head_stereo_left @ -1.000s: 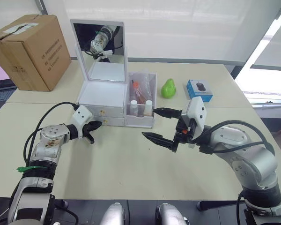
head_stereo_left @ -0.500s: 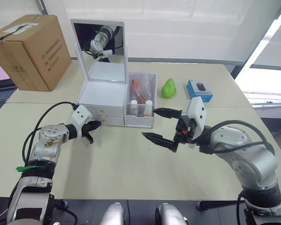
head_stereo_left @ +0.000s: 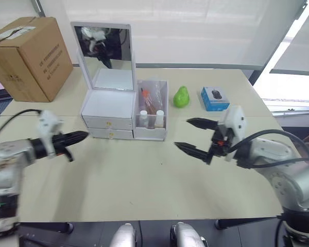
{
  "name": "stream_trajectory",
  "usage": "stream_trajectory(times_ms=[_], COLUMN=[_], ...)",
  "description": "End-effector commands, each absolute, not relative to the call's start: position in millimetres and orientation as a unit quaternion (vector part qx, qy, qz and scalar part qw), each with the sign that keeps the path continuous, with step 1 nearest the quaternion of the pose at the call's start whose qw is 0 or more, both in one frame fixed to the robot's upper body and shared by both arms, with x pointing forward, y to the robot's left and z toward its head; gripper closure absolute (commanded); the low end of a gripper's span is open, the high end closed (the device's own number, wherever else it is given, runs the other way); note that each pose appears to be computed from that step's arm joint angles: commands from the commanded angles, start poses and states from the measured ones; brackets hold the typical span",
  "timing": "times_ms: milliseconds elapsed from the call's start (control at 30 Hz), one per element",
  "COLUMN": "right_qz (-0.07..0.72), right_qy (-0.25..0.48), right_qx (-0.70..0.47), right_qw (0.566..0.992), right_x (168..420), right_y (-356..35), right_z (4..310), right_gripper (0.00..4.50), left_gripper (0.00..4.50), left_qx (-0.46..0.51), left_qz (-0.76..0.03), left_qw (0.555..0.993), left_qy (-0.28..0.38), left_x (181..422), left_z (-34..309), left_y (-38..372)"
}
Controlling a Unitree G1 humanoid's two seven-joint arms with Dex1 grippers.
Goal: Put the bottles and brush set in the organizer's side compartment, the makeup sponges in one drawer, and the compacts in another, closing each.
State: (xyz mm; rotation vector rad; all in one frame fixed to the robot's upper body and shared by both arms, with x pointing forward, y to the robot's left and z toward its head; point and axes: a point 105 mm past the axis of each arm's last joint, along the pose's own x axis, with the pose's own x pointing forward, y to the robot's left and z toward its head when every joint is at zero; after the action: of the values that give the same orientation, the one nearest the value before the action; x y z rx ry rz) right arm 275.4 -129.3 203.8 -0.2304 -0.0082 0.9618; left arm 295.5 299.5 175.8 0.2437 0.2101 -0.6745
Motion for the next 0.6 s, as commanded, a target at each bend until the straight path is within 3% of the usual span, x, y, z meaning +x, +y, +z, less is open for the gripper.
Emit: stream_trajectory(times_ms=[33,67,233,267,333,533,600], right_qz=[0.425,0.410,0.341,0.326,0.309,0.287,0.288], right_qy=[-0.032,-0.030,-0.009,0.012,0.044,0.058,0.060], right_qx=[-0.128,-0.127,-0.113,-0.112,-0.106,-0.113,-0.116], right_qw=[0.895,0.903,0.933,0.939,0.944,0.949,0.949], right_x=[271,270,253,247,236,234,235], right_y=[-160,-174,-250,-269,-292,-314,-314], right_z=[219,218,211,202,187,172,170], right_gripper=[0.00,0.00,0.00,0.00,0.00,0.00,0.00], left_gripper=[4.10,3.95,2.33,2.29,1.76,0.05,0.05], left_qx=[0.126,0.129,0.149,0.150,0.143,0.142,0.143], left_qz=[-0.304,-0.286,-0.212,-0.195,-0.175,-0.146,-0.142], left_qw=[0.942,0.946,0.958,0.960,0.963,0.960,0.961], left_qy=[0.073,0.082,0.126,0.134,0.145,0.190,0.189], left_x=[270,261,218,210,200,188,190], left_z=[212,216,223,218,209,172,169], left_y=[332,347,400,408,416,426,425])
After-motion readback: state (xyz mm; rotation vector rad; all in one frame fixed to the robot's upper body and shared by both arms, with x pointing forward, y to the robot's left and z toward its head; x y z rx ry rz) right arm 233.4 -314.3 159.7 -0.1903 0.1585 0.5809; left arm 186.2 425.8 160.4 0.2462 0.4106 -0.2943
